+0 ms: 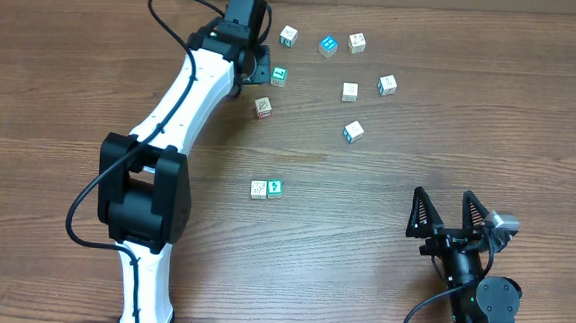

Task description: Form a circle

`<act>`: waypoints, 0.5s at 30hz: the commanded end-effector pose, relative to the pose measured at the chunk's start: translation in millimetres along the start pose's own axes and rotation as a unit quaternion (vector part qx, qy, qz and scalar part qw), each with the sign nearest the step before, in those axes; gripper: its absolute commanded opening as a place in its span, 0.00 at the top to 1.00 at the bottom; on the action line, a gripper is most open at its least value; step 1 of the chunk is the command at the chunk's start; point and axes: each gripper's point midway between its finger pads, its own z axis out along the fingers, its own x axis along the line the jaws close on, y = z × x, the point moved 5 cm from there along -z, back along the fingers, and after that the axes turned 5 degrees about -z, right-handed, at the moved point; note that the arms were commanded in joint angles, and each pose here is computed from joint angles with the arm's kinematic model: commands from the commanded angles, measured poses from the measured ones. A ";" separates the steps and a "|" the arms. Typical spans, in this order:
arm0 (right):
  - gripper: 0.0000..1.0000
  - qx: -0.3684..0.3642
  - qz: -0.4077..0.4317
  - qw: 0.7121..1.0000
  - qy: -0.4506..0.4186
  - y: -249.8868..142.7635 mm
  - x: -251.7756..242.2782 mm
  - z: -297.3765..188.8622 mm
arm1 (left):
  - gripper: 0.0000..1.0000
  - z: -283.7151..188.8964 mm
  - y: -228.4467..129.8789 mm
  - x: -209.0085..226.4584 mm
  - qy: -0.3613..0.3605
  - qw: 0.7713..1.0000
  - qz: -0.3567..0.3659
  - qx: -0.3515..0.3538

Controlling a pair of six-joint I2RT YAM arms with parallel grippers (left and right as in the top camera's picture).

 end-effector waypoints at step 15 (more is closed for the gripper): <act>0.00 0.000 -0.005 1.000 -0.001 -2.2 -1.5 0.2 | 0.00 1.6 1.8 -0.9 0.007 1.000 -0.008 -0.006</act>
